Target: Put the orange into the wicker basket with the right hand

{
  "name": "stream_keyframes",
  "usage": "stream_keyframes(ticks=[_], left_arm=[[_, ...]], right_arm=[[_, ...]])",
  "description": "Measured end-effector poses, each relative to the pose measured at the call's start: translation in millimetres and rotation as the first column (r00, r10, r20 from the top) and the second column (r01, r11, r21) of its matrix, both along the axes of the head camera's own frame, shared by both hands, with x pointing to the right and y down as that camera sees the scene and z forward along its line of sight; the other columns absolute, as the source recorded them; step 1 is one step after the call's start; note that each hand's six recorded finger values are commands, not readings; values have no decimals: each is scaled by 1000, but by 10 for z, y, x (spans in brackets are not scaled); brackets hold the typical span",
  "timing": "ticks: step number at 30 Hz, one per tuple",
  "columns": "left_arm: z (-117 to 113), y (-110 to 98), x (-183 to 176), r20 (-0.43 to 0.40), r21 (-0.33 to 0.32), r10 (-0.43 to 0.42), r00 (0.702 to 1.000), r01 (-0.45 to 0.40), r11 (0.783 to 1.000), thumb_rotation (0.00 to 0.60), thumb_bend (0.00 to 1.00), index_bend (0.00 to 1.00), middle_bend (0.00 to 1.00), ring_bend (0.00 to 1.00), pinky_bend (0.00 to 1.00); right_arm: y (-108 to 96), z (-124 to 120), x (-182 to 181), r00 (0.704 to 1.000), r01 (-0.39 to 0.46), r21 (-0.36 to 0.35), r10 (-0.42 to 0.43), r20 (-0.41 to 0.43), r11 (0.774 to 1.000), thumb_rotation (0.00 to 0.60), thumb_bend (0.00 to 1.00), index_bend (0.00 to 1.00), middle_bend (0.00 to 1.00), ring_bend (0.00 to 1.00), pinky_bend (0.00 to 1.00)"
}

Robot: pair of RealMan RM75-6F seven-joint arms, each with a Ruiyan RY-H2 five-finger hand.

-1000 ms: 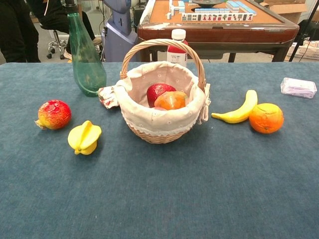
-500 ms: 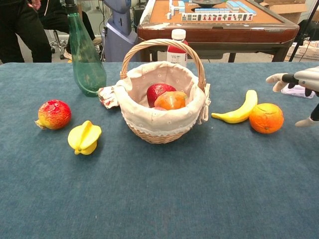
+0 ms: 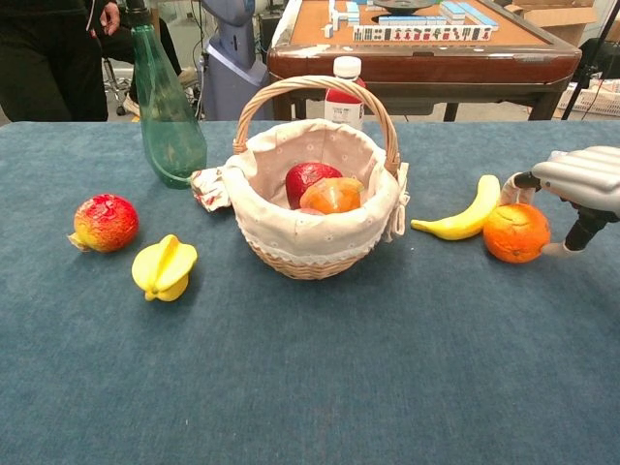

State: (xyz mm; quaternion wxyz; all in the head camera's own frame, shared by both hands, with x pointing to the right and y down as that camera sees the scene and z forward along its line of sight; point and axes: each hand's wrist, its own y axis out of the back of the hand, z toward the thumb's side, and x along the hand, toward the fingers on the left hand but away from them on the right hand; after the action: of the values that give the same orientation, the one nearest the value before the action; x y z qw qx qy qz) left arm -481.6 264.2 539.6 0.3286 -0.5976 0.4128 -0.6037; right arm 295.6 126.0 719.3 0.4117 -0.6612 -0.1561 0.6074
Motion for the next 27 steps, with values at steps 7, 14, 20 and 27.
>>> stream_keyframes(ticks=[7, 14, 20, 27], left_arm=[[13, 4, -30, 1, -4, -5, 1000, 5, 1000, 600, 246, 129, 0, 0, 40], [30, -11, 11, -8, -2, 7, 1000, -7, 1000, 600, 246, 129, 0, 0, 40], [10, -6, 11, -6, 1, 6, 1000, -6, 1000, 600, 246, 129, 0, 0, 40], [-25, 0, 13, -5, 7, 4, 1000, -4, 1000, 600, 246, 129, 0, 0, 40]], right_arm=[[76, -206, -131, 997, 28, 31, -30, 76, 999, 600, 302, 416, 409, 277, 413], [217, -657, -371, 973, 72, 41, -79, 217, 997, 600, 302, 416, 417, 301, 437], [271, -981, -606, 930, 78, 30, -84, 357, 996, 600, 302, 416, 417, 304, 448], [173, -1075, -923, 894, 112, 70, -131, 429, 991, 600, 302, 417, 406, 304, 449]])
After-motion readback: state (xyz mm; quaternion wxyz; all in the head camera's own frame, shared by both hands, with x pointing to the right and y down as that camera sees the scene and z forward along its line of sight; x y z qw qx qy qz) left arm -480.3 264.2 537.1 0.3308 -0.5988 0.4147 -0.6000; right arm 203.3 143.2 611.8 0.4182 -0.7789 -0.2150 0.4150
